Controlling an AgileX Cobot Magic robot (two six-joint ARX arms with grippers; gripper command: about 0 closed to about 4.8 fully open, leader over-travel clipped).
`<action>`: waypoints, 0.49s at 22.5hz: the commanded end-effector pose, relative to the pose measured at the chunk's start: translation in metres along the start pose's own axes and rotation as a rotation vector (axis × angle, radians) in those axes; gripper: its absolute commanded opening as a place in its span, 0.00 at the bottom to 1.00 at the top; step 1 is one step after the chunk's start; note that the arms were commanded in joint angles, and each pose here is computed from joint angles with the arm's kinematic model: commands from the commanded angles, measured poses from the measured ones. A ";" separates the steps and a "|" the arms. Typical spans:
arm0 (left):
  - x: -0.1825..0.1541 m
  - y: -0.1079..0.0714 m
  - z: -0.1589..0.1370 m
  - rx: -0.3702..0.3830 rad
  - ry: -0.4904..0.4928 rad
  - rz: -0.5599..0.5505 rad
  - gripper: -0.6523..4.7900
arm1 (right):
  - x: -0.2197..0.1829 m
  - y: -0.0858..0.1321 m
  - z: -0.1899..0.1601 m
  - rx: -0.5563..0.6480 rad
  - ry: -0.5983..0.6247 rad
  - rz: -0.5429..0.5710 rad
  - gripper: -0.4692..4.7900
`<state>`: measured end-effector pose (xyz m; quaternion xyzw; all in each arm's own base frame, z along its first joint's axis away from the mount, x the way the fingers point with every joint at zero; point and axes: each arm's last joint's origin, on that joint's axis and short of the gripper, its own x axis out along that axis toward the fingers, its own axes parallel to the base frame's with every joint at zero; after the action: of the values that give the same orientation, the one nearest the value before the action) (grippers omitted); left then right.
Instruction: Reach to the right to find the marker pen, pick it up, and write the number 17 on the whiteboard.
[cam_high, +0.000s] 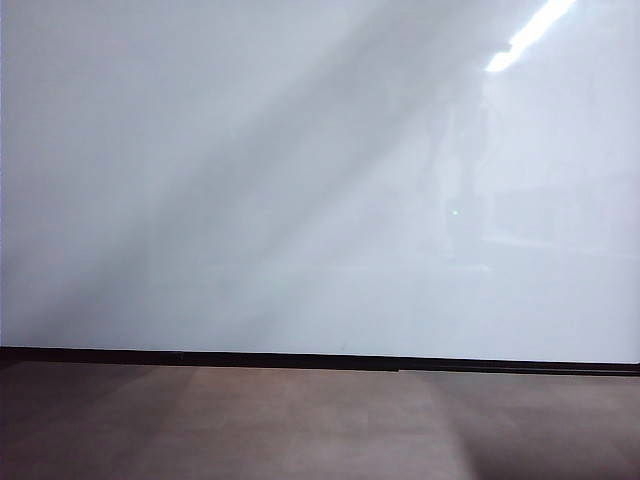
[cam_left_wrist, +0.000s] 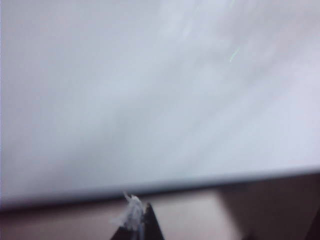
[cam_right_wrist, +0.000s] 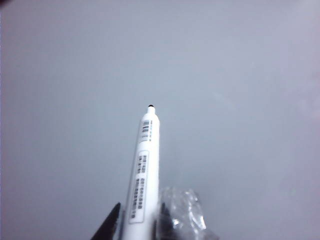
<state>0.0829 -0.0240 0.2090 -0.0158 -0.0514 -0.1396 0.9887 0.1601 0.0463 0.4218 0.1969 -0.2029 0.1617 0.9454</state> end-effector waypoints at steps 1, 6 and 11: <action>-0.008 -0.003 0.042 0.000 -0.081 -0.030 0.11 | 0.028 0.015 -0.026 -0.015 0.014 0.002 0.08; -0.005 -0.004 0.112 -0.001 -0.144 -0.038 0.11 | 0.091 0.031 -0.060 -0.002 0.101 0.036 0.08; 0.002 -0.005 0.150 -0.003 -0.187 -0.039 0.11 | 0.125 0.037 -0.070 0.003 0.079 0.065 0.08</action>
<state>0.0690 -0.0226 0.3541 -0.0301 -0.1360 -0.1563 0.9778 0.2768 0.1379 0.4229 0.1825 -0.1508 0.1935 0.9521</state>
